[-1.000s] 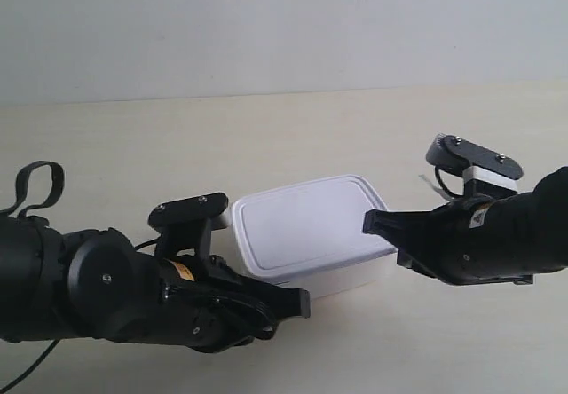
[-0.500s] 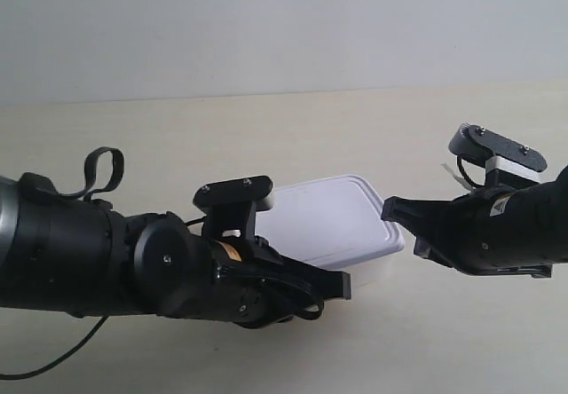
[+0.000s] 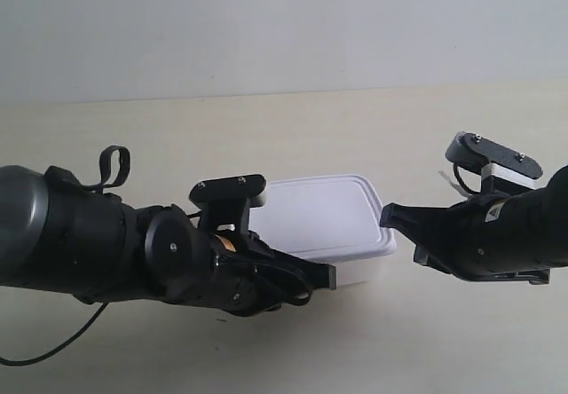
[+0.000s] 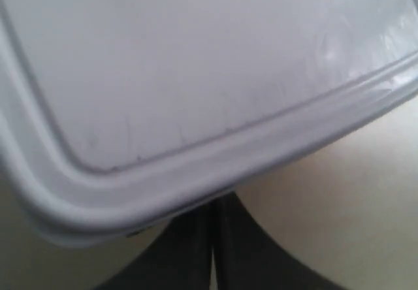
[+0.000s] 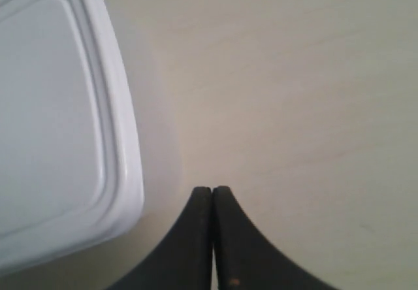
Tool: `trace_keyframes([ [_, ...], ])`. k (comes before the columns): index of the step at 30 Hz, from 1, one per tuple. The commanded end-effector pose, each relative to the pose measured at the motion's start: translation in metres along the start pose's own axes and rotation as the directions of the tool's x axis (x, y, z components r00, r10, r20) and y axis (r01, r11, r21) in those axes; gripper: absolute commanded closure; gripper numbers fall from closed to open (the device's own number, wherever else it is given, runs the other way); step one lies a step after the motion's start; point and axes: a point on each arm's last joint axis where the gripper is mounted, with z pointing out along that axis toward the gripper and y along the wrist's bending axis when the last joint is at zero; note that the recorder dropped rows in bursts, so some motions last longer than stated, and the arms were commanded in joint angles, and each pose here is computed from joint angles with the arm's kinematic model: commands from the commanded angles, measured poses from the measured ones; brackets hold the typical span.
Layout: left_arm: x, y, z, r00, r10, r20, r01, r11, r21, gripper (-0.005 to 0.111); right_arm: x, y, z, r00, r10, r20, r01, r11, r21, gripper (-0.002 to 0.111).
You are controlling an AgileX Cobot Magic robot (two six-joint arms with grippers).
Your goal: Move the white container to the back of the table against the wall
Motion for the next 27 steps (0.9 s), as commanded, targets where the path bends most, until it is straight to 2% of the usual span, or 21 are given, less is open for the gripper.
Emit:
trace_keyframes([
  [1, -0.009, 0.005, 0.000, 0.999, -0.002, 0.038, 0.003, 1.000, -0.010, 0.107, -0.002, -0.001, 0.004, 1.000, 0.013, 0.007, -0.013, 1.000, 0.005, 0.108],
  [9, -0.012, 0.007, -0.001, 0.998, 0.039, 0.056, -0.038, 0.999, -0.016, 0.107, -0.005, 0.007, 0.003, 0.999, 0.043, -0.012, -0.043, 0.999, -0.010, 0.108],
  [14, -0.013, 0.008, 0.000, 0.997, 0.044, 0.065, -0.042, 0.999, -0.020, 0.107, -0.010, 0.021, 0.001, 0.999, -0.031, -0.011, 0.031, 0.999, -0.040, 0.108],
  [21, -0.014, 0.019, 0.004, 0.999, 0.035, 0.037, -0.033, 0.999, -0.042, 0.107, -0.002, 0.027, 0.008, 0.994, -0.026, -0.111, 0.019, 0.998, -0.059, 0.108],
  [27, -0.017, 0.023, 0.004, 0.998, 0.058, 0.036, -0.056, 0.997, -0.049, 0.107, 0.002, 0.043, 0.009, 0.981, 0.056, -0.184, -0.096, 0.972, -0.216, 0.108],
])
